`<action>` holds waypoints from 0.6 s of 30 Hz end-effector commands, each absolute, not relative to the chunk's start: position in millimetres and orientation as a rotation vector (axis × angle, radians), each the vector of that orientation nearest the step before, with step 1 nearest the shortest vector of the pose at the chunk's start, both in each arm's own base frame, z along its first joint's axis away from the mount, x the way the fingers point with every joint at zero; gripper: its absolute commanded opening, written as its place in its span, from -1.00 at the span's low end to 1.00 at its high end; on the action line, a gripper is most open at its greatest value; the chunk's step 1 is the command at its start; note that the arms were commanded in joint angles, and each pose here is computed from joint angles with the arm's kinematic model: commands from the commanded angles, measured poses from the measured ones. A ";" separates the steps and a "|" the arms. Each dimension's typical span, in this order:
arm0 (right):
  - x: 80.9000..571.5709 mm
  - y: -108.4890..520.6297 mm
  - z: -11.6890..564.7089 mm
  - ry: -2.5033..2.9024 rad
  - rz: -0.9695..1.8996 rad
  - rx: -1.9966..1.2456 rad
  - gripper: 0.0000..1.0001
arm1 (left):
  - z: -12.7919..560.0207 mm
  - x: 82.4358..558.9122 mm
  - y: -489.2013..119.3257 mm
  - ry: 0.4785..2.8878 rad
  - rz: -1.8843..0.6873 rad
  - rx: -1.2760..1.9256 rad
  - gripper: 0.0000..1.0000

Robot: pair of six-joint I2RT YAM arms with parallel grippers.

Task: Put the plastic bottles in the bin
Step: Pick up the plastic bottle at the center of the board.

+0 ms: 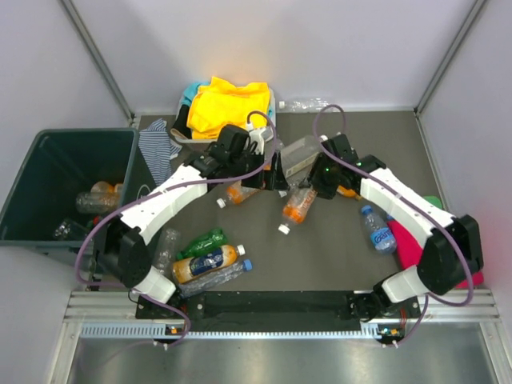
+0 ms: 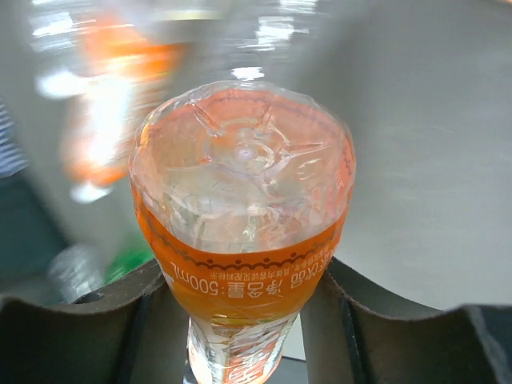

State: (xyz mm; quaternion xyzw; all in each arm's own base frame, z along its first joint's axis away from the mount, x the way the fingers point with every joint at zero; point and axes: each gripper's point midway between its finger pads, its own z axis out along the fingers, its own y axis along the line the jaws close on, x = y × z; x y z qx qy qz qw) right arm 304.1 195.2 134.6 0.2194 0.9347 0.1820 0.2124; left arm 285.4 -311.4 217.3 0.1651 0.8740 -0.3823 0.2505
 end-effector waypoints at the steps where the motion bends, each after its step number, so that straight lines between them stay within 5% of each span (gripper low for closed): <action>1: 314.4 227.7 205.8 2.417 0.701 0.387 -0.55 | 238.0 280.5 -342.5 2.272 -1.236 0.476 0.98; 9: 301.4 264.8 252.5 2.283 0.961 0.167 -0.50 | 234.2 278.3 -353.7 2.263 -1.291 0.435 0.85; 15: 293.4 270.4 262.9 2.268 1.031 0.130 -0.35 | 229.9 267.9 -363.2 2.272 -1.338 0.439 0.30; 16: 294.2 268.2 262.3 2.272 1.018 0.144 -0.24 | 227.5 270.3 -361.4 2.280 -1.315 0.422 0.22; 18: 293.4 265.0 263.5 2.277 0.999 0.153 0.33 | 229.3 270.9 -356.2 2.282 -1.281 0.399 0.01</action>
